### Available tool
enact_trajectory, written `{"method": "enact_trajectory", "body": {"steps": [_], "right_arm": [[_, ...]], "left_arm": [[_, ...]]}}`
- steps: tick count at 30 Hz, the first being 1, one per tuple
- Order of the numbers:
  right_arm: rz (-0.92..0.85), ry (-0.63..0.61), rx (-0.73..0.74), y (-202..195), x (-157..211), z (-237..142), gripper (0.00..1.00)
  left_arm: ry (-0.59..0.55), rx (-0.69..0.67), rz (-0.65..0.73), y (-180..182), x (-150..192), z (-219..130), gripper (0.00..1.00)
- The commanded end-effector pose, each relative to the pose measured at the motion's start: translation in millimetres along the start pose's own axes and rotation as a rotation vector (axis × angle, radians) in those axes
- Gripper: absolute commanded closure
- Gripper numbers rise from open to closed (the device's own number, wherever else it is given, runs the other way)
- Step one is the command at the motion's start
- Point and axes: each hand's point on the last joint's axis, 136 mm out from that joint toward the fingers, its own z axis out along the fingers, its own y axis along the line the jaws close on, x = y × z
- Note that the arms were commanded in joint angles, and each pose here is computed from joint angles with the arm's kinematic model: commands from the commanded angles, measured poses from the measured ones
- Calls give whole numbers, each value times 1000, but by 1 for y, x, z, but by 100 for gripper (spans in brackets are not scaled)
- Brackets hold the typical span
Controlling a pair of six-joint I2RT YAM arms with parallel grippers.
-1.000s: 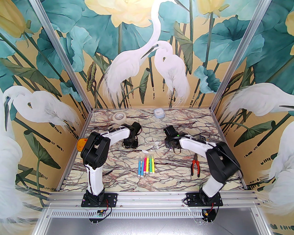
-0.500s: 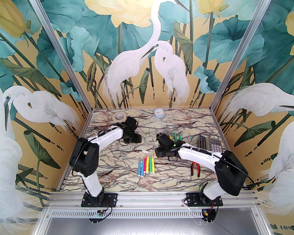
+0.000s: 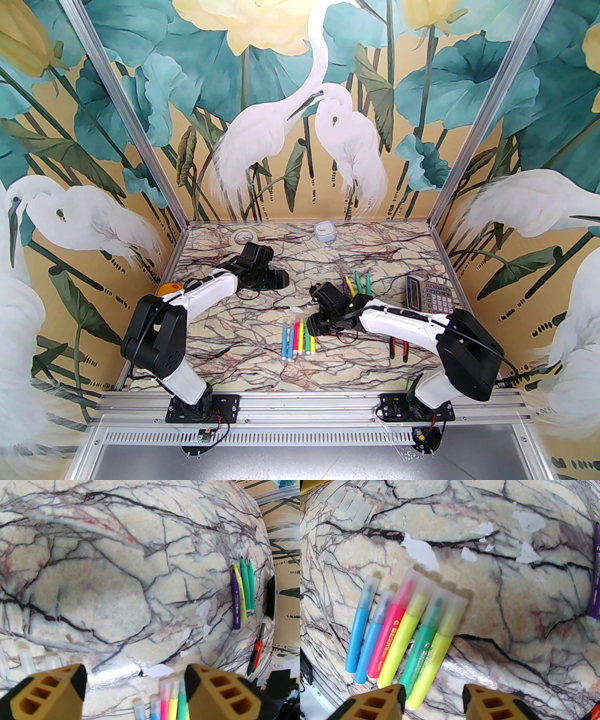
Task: Open the pen caps
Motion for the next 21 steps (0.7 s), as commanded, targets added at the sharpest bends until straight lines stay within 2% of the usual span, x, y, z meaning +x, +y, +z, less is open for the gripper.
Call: {"method": "enact_trajectory", "body": {"steps": [1, 21], "right_arm": [[28, 61, 8, 1, 13, 9, 53], [39, 116, 54, 2, 19, 31, 57]], "left_arm": [[-46, 36, 5, -6, -8, -9, 27], [-67, 37, 15, -4, -5, -18, 26]]}}
